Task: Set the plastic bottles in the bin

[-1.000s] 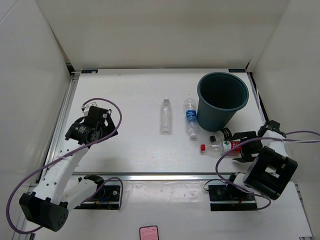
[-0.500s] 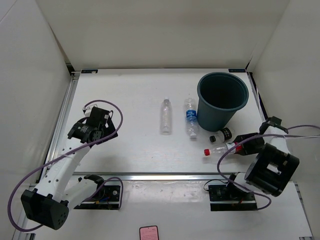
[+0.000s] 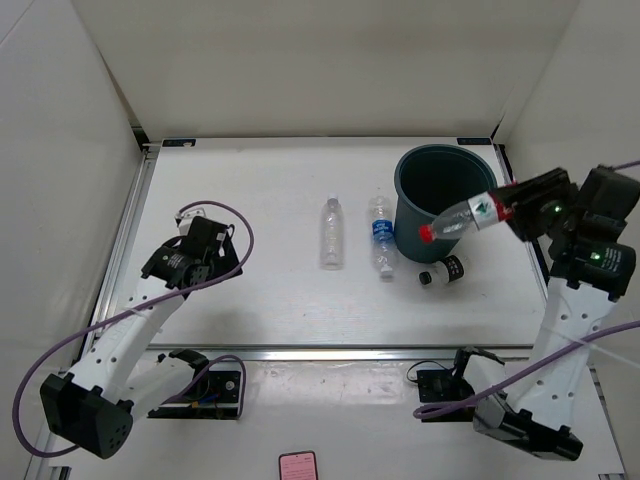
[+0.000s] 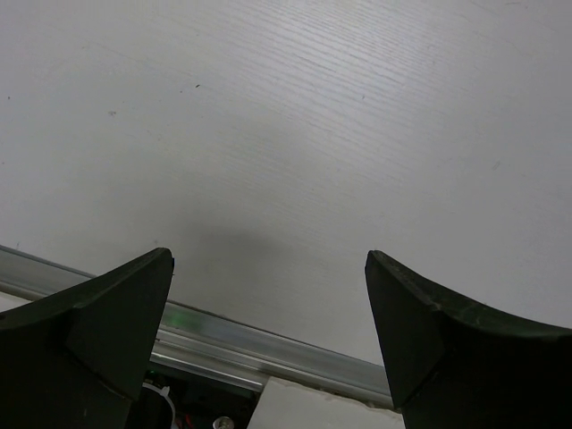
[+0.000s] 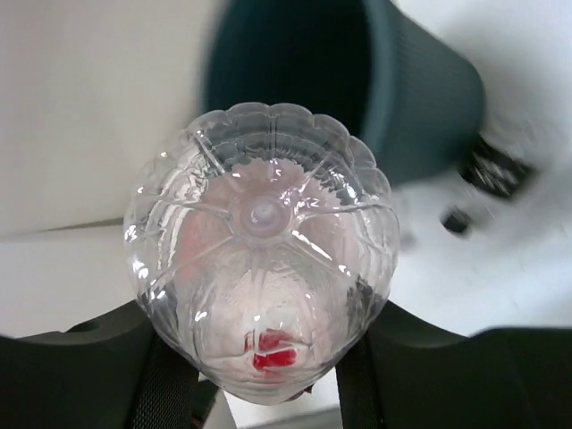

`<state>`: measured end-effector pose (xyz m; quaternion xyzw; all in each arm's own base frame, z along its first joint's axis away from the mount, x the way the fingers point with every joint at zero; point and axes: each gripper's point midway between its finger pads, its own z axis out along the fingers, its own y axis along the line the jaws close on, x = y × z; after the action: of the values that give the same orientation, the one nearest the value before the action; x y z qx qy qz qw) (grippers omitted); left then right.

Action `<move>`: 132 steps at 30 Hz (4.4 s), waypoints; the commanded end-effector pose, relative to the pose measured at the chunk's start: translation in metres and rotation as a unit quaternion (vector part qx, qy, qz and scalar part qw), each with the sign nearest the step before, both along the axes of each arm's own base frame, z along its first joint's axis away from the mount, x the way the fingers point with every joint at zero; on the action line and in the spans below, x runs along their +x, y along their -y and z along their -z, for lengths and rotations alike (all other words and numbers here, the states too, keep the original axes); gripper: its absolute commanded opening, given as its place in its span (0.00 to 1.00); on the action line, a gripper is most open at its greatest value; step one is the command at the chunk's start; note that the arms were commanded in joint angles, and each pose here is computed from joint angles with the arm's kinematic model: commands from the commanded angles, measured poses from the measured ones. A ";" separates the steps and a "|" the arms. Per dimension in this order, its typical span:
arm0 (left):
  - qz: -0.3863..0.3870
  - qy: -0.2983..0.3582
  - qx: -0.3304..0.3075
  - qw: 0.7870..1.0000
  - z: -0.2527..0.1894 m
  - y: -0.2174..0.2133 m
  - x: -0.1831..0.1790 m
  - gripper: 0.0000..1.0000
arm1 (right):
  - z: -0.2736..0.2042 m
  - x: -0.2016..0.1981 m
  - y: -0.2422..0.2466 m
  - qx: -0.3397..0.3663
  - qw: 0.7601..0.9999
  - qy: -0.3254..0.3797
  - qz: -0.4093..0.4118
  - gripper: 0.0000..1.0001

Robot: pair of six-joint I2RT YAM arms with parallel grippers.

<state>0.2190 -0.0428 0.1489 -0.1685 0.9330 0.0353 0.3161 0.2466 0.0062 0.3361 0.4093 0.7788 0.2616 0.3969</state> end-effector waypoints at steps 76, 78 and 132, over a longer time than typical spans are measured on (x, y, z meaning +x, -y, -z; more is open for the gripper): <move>0.006 -0.003 0.016 1.000 0.021 0.003 0.011 1.00 | 0.156 -0.027 0.006 0.046 0.956 -0.288 -0.019 0.40; 0.014 -0.003 0.002 1.000 0.021 0.009 0.012 1.00 | 0.086 -0.019 0.009 0.005 0.983 -0.185 -0.012 0.40; 0.259 -0.131 -0.203 0.935 0.058 0.286 0.182 0.41 | 0.014 0.068 0.028 -0.066 0.993 -0.094 -0.035 1.00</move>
<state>0.3756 -0.3188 0.0376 0.0229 0.9786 -0.1878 0.0813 0.3174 -0.0224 0.3215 0.3866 0.8387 0.1833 0.3369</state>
